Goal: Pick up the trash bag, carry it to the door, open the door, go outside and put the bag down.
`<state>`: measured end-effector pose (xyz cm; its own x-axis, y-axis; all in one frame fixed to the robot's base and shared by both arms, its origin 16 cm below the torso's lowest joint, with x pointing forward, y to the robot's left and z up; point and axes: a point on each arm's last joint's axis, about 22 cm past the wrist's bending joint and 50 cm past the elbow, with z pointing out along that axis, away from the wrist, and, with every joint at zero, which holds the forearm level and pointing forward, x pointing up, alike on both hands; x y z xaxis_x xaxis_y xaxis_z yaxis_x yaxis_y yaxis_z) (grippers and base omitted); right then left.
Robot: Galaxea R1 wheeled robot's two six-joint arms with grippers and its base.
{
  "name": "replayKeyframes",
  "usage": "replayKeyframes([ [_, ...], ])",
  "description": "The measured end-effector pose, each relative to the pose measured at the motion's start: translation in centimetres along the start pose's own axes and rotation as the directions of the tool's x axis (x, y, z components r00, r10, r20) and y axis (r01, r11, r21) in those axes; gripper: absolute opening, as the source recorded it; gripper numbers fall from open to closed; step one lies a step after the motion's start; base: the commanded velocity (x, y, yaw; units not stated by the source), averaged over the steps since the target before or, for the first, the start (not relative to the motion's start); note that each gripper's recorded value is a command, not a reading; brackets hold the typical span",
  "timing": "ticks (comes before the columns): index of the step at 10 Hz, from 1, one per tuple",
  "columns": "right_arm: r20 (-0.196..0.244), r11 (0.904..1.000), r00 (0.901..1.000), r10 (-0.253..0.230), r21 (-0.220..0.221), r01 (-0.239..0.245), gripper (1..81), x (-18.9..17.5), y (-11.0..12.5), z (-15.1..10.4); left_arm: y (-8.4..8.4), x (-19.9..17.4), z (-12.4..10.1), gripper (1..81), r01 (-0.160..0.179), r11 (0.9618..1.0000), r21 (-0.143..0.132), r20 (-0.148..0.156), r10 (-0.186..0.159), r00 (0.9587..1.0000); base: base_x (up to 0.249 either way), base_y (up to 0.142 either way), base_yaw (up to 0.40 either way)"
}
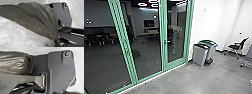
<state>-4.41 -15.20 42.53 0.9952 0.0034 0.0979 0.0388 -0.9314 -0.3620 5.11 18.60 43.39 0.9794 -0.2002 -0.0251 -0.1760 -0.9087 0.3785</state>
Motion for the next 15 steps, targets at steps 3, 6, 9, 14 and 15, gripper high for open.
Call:
replayKeyframes([
  [3, 0.000, 1.0000, 1.0000, -0.001, -0.006, 0.001, 81.1, -0.05, 0.48, -0.13, 0.28, -0.07, 0.08, 1.0, -0.001, 1.0000, -0.004, 0.001, 0.001, 1.0000, 0.160, 0.000, 0.000],
  [6, 0.002, 1.0000, 1.0000, 0.000, -0.005, 0.000, 81.1, -0.21, 0.40, -0.12, 0.02, 0.04, 0.00, 1.0, 0.000, 1.0000, 0.000, -0.001, 0.000, 1.0000, 0.160, 0.000, 0.000],
  [9, 0.004, 1.0000, 1.0000, 0.001, -0.005, -0.001, 81.1, -0.38, 0.39, -0.13, 0.02, 0.03, -0.01, 1.0, -0.001, 1.0000, 0.000, -0.001, 0.001, 1.0000, 0.174, -0.021, 0.000],
  [14, -0.001, 1.0000, 1.0000, -0.001, -0.002, 0.001, 81.1, -0.05, 0.12, -0.03, 0.12, -0.03, 0.02, 1.0, -0.001, 1.0000, -0.001, -0.001, 0.001, 1.0000, 0.197, -0.076, 0.000],
  [15, 0.003, 1.0000, 1.0000, 0.000, -0.003, 0.000, 81.1, -0.29, 0.19, -0.07, 0.10, -0.20, 0.04, 1.0, -0.001, 1.0000, -0.002, 0.001, 0.001, 1.0000, 0.204, -0.083, 0.000],
])
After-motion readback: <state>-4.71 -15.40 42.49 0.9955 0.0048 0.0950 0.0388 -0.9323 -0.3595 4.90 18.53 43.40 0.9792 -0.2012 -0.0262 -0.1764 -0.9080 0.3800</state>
